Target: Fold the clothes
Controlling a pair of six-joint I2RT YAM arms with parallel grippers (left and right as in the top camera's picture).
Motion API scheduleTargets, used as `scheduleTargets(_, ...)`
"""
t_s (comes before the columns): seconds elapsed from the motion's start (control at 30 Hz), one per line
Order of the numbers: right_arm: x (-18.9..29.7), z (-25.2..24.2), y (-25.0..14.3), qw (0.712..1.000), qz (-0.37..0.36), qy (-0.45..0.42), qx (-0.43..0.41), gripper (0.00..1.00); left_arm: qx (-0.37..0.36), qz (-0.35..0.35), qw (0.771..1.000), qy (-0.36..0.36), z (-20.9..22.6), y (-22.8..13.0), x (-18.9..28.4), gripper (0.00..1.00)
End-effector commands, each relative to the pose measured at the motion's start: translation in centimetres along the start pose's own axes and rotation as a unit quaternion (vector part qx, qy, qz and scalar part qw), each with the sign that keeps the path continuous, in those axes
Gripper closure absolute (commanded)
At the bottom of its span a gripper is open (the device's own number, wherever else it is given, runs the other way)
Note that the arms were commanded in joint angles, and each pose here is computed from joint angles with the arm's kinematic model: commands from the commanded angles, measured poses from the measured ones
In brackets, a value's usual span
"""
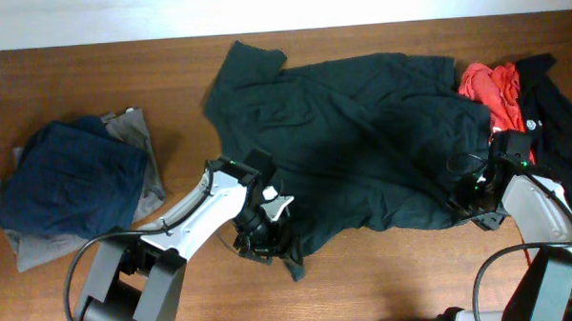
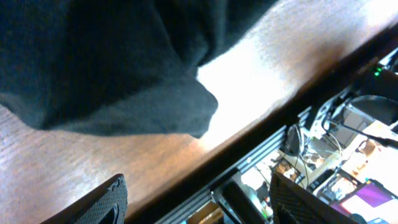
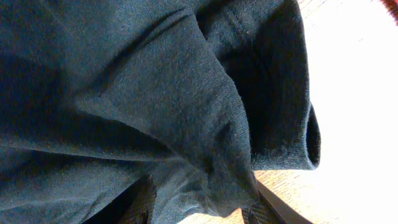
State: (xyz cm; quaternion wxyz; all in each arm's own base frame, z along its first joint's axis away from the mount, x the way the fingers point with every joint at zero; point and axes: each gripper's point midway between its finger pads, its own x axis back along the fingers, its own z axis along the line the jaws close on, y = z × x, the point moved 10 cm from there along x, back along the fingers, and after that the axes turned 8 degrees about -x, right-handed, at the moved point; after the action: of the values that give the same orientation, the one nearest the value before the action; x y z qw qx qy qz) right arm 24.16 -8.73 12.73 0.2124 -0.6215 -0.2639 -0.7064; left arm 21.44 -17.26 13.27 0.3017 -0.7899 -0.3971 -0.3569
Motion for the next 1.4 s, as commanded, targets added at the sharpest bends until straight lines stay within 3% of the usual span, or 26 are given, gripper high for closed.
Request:
scheduleTargets(0.0,0.2,0.2,0.3,1.000,-0.001,0.004,-0.002,0.51,-0.003,-0.010,1.000,0.016,0.2,-0.1,-0.1,0.28)
scheduleTargets(0.17,0.2,0.2,0.3,1.000,0.001,0.007,-0.002,0.51,0.001,-0.010,0.999,0.042,0.9,-0.3,-0.6,0.28)
scheduleTargets(0.43,0.2,0.3,0.2,1.000,0.003,0.011,-0.002,0.51,0.011,-0.008,0.999,0.042,2.1,-0.1,-2.3,0.37)
scheduleTargets(0.5,0.2,0.3,0.2,1.000,0.003,0.011,-0.002,0.51,0.011,-0.004,0.999,0.042,2.3,0.2,-2.9,0.45)
scheduleTargets(0.67,0.2,0.3,0.2,1.000,0.003,0.011,-0.002,0.51,0.019,-0.002,0.999,0.042,2.7,0.5,-3.2,0.87)
scheduleTargets(0.7,0.2,0.3,0.2,1.000,0.003,0.011,-0.002,0.51,0.019,-0.002,0.999,0.042,2.6,0.6,-3.2,1.00)
scheduleTargets(0.93,0.2,0.2,0.2,1.000,0.005,0.009,0.018,0.51,0.069,-0.008,0.994,0.089,4.8,-0.4,-0.8,1.00)
scheduleTargets(1.0,0.2,0.2,0.1,1.000,0.006,0.008,0.021,0.50,0.087,-0.020,0.991,0.099,5.8,-0.8,0.4,1.00)
scheduleTargets(1.07,0.2,0.2,0.1,1.000,0.006,0.009,0.021,0.50,0.070,-0.039,0.995,0.051,5.7,-0.7,1.2,0.98)
scheduleTargets(1.13,0.2,0.2,0.1,1.000,0.006,0.009,0.020,0.50,0.047,-0.049,0.998,0.008,5.0,-0.5,1.3,0.80)
scheduleTargets(1.17,0.2,0.2,0.2,1.000,0.005,0.009,0.020,0.50,0.037,-0.049,0.998,0.001,4.7,-0.5,1.1,0.65)
scheduleTargets(1.23,0.2,0.2,0.1,1.000,0.006,0.009,0.020,0.50,0.020,-0.042,0.999,0.014,4.1,-0.3,0.6,0.46)
scheduleTargets(1.3,0.2,0.2,0.1,1.000,0.006,0.009,0.020,0.50,-0.006,-0.035,0.999,0.026,3.3,-0.2,0.0,0.34)
scheduleTargets(1.37,0.2,0.2,0.1,1.000,0.006,0.009,0.020,0.50,-0.031,-0.025,0.998,0.040,2.5,-0.2,-0.7,0.29)
